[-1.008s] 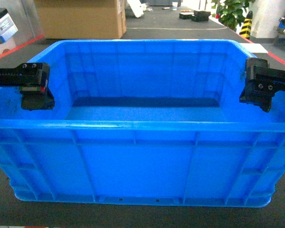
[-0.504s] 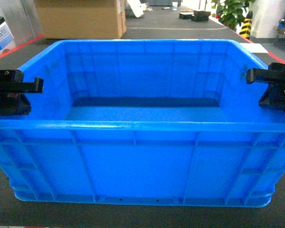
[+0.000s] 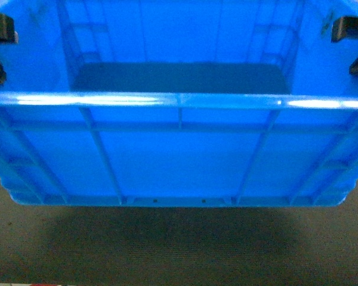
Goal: Place box next to blue box on left shelf
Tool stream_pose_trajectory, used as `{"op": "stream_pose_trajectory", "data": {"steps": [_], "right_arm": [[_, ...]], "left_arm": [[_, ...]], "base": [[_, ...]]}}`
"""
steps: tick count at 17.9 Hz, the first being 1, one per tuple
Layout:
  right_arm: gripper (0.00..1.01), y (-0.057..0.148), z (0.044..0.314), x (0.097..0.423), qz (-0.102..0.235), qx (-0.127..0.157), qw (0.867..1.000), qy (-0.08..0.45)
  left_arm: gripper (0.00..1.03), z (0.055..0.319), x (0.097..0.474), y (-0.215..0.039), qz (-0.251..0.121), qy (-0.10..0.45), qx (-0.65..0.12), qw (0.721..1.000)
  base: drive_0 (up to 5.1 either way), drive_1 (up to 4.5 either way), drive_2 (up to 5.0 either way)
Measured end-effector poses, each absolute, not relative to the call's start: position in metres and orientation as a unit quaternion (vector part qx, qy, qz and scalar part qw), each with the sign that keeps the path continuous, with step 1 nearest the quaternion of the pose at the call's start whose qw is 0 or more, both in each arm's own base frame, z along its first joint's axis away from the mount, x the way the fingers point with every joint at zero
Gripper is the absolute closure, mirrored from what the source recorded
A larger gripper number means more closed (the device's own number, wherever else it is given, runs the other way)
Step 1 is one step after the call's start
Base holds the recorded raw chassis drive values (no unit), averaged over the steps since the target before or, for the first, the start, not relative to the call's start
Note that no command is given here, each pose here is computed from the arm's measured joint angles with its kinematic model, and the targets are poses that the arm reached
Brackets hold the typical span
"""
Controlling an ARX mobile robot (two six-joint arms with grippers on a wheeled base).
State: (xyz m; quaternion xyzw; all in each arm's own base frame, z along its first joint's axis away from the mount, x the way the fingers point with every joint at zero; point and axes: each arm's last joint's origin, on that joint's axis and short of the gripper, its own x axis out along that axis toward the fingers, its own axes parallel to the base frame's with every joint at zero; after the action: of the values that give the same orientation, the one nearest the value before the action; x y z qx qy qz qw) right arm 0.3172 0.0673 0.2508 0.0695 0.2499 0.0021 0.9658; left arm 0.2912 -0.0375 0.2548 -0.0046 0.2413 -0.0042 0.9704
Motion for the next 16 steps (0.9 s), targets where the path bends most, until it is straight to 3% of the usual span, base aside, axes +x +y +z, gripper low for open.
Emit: {"op": "stream_pose_trajectory", "data": {"steps": [2,16], "right_arm": [[0.82,0.0665,0.2602,0.3152,-0.002,0.07,0.971,0.23],[0.82,0.0653,0.2637,0.3121,-0.005,0.072,0.975,0.21]], "left_arm": [[0.96,0.2619,0.2851,-0.04,-0.003,0.218,-0.01,0.976],[0.96,0.2575,0.2795,-0.039,-0.006,0.206,-0.019,0.978]], "base": [[0.0,0.0,0.0],[0.0,0.0,0.0]]}}
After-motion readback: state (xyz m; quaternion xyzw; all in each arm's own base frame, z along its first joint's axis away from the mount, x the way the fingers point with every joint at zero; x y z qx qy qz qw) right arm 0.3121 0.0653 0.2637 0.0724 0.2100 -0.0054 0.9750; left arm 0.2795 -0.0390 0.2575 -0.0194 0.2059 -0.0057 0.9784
